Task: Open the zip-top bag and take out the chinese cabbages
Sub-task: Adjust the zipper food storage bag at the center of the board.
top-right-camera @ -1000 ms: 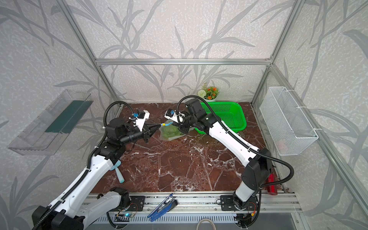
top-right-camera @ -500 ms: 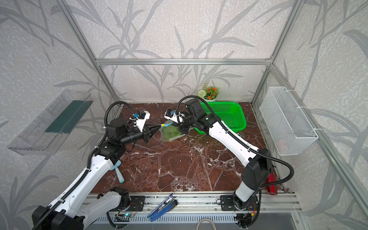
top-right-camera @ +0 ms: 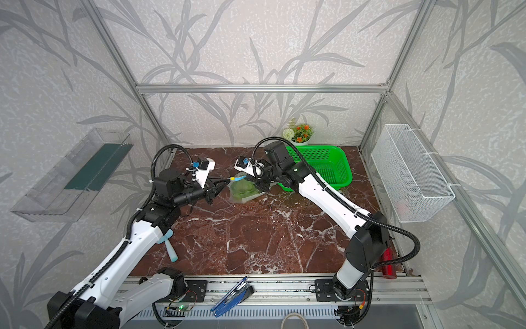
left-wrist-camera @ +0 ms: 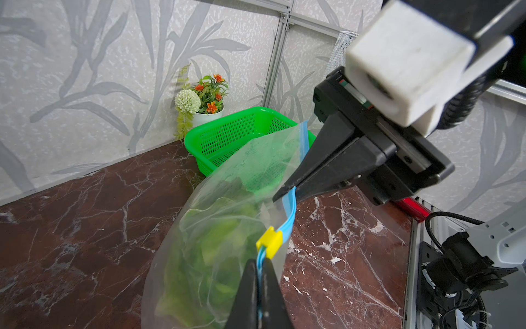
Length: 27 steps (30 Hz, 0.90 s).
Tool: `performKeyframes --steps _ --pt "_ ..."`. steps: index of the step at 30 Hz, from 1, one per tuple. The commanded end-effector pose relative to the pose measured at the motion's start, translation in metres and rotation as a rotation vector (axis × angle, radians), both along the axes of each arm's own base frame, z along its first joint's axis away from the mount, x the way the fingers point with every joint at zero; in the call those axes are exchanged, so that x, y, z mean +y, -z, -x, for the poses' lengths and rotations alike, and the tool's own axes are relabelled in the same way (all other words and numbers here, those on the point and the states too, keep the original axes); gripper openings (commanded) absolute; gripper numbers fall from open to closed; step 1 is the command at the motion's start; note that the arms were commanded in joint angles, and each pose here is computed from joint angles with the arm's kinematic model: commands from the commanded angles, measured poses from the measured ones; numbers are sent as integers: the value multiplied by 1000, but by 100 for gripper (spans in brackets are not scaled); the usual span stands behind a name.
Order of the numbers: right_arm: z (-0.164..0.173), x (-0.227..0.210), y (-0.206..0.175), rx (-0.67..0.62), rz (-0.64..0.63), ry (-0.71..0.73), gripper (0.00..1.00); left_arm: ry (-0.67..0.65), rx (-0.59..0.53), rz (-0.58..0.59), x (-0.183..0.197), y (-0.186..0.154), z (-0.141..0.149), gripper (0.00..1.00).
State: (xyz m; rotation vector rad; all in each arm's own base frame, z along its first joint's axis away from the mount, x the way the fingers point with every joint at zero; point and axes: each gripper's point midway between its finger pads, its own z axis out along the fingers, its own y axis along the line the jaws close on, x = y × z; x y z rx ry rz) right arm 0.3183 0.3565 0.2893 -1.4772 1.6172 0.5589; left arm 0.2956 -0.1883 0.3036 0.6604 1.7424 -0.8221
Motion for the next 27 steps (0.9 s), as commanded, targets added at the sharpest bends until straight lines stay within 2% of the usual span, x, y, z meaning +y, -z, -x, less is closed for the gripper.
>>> performKeyframes --steps 1,5,7,10,14,15,17,18,22,25,27 --pt "12 1 -31 -27 -69 -26 6 39 -55 18 -5 -17 3 0" --pt "20 -1 -44 -42 -79 -49 65 25 -76 18 -4 -21 0 0" --pt "23 -4 -51 -57 -82 -62 80 20 -85 13 -3 -21 -2 0" --pt "31 -5 -62 -69 -85 -100 89 33 -90 8 -5 -21 -3 0" --pt "36 -3 -71 -65 -71 -163 88 70 -92 6 -10 -22 -1 0" --pt "36 -2 -73 -60 -69 -180 82 76 -92 5 -10 -23 -1 0" --pt "35 1 -77 -27 -60 -208 62 81 -100 2 -11 -25 -1 0" --pt "36 3 -75 -2 -51 -230 59 81 -101 0 -11 -25 -1 0" --pt "38 9 -72 84 1 -301 58 82 -111 -6 -10 -26 0 0" --pt "32 15 -62 128 31 -312 45 81 -116 -6 -10 -27 1 0" --pt "35 18 -62 151 17 -335 45 75 -119 -10 -9 -27 1 0"
